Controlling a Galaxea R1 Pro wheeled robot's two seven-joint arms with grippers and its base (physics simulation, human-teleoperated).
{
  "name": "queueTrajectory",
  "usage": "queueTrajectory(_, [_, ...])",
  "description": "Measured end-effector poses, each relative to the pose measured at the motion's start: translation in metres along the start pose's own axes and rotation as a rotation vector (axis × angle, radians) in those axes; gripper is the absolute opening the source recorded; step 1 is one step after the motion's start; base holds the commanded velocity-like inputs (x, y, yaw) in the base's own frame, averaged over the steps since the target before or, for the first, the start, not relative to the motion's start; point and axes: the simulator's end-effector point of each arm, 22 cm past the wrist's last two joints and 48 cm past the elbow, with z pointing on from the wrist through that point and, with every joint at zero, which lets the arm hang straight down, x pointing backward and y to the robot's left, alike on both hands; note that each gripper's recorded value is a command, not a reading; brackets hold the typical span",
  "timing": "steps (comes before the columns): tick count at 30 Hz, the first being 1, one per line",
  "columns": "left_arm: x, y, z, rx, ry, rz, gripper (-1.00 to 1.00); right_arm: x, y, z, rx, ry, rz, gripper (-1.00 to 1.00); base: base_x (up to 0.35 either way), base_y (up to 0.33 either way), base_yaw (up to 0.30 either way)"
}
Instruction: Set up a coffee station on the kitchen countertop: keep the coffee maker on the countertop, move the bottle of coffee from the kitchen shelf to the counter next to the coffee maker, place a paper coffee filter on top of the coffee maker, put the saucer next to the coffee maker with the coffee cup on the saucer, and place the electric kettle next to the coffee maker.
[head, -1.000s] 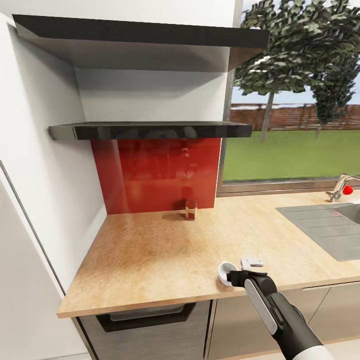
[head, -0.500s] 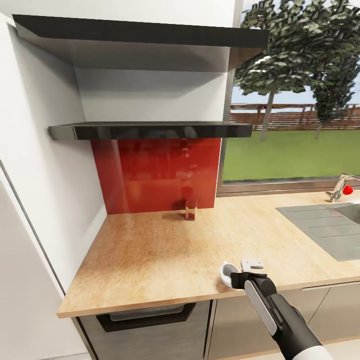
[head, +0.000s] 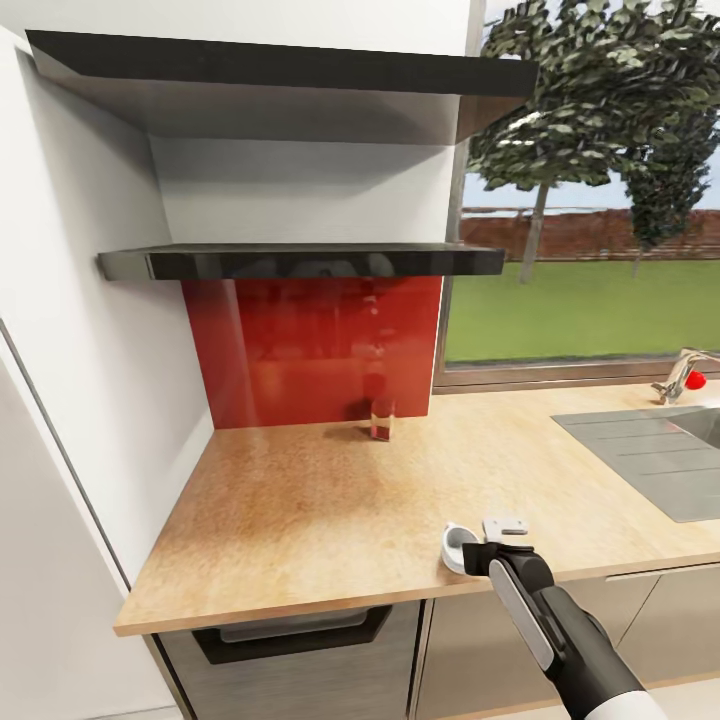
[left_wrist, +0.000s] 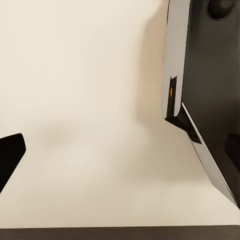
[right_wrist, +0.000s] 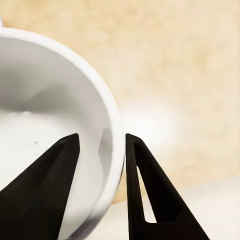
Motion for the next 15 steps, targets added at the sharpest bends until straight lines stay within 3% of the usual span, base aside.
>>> queueTrajectory(15, [0.0000,-0.0001,0.0000,0.001,0.001,0.000,1.00,0.0018,0.0046,0.0007,-0.016,0.005,0.014,-1.00,0.000,0.000,0.000])
